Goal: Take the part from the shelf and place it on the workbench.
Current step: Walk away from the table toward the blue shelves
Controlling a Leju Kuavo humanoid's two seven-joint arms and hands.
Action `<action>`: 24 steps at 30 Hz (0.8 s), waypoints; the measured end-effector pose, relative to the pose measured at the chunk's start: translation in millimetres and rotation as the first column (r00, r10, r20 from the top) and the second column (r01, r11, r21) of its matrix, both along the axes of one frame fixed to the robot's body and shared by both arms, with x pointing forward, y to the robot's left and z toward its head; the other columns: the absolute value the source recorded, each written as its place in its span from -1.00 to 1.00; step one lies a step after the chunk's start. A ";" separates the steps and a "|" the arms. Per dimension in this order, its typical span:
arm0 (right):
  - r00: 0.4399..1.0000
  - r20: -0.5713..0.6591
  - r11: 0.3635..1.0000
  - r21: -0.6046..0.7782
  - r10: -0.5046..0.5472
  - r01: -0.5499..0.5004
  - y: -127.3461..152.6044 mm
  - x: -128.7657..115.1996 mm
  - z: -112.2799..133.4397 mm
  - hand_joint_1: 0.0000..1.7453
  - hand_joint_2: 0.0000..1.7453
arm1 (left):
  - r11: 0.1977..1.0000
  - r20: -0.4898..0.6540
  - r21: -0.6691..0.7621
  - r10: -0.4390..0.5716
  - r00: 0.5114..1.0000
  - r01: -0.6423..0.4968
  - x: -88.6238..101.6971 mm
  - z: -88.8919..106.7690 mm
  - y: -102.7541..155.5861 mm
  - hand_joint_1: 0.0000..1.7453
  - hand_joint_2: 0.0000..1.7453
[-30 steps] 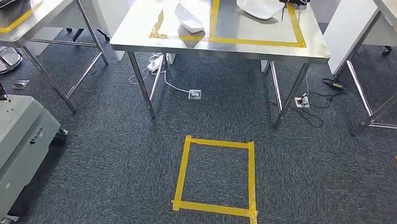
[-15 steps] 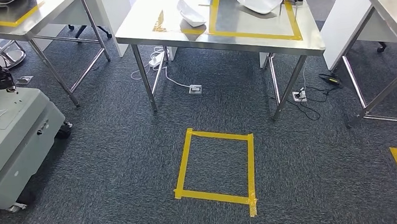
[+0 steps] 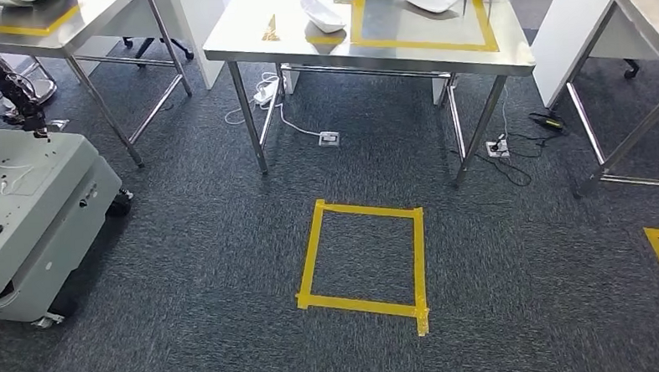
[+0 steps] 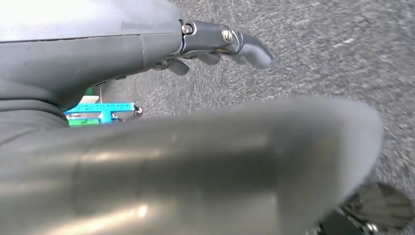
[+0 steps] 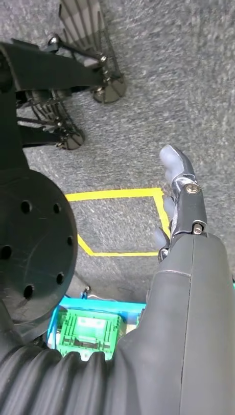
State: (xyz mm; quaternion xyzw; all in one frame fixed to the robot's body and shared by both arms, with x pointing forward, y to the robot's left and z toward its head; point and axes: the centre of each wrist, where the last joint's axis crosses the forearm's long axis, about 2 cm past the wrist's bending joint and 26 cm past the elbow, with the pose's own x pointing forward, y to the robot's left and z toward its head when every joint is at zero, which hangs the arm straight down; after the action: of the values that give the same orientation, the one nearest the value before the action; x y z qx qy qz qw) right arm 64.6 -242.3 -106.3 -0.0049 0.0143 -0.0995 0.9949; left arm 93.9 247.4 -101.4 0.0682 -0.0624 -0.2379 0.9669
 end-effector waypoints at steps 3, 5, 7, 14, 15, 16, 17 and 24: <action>1.000 -0.009 1.000 -0.006 -0.004 0.004 -0.2 -2.6 -0.4 -1.00 1.00 | 1.000 -0.002 0.002 0.000 1.000 0.000 -0.1 -0.1 0.6 -1.00 -1.00; 1.000 -0.020 1.000 -0.027 0.000 -0.001 -0.7 -2.6 -0.4 -1.00 1.00 | 1.000 -0.002 0.003 0.000 1.000 0.000 0.0 -0.1 1.0 -1.00 -1.00; 1.000 -0.027 0.998 -0.061 0.012 -0.014 -1.3 -2.3 -0.3 -1.00 1.00 | 1.000 -0.001 0.002 0.000 1.000 0.000 -0.3 -0.1 0.8 -1.00 -1.00; 0.999 -0.012 0.990 -0.137 0.039 -0.040 -4.2 3.0 0.6 -1.00 1.00 | 1.000 0.015 -0.009 -0.011 1.000 0.012 1.7 0.6 -2.5 -1.00 0.50; 0.999 -0.009 0.990 -0.138 0.041 -0.042 -3.9 3.1 0.7 -1.00 1.00 | 1.000 0.019 -0.014 -0.014 1.000 0.014 1.8 0.6 -2.9 -1.00 1.00; 0.999 -0.006 0.989 -0.139 0.043 -0.044 -3.3 3.1 0.7 -1.00 1.00 | 1.000 0.019 -0.018 -0.015 1.000 0.015 1.7 0.6 -3.2 -1.00 1.00; 0.999 -0.004 0.989 -0.140 0.048 -0.048 -2.9 2.8 0.7 -1.00 1.00 | 1.000 0.013 -0.019 -0.012 1.000 0.012 1.3 0.6 -3.4 -1.00 1.00; 0.992 0.075 0.984 -0.155 0.103 -0.091 -3.2 5.4 1.2 -1.00 1.00 | 0.998 -0.056 -0.031 0.045 0.997 -0.047 -22.4 -4.4 1.0 -1.00 1.00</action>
State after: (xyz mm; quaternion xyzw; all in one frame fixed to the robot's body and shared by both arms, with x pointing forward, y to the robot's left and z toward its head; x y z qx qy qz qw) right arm 70.0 -245.5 -105.1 -0.0767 -0.0347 -0.0519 0.9951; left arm 71.5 248.4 -105.8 0.0474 -0.0378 -0.2165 0.9744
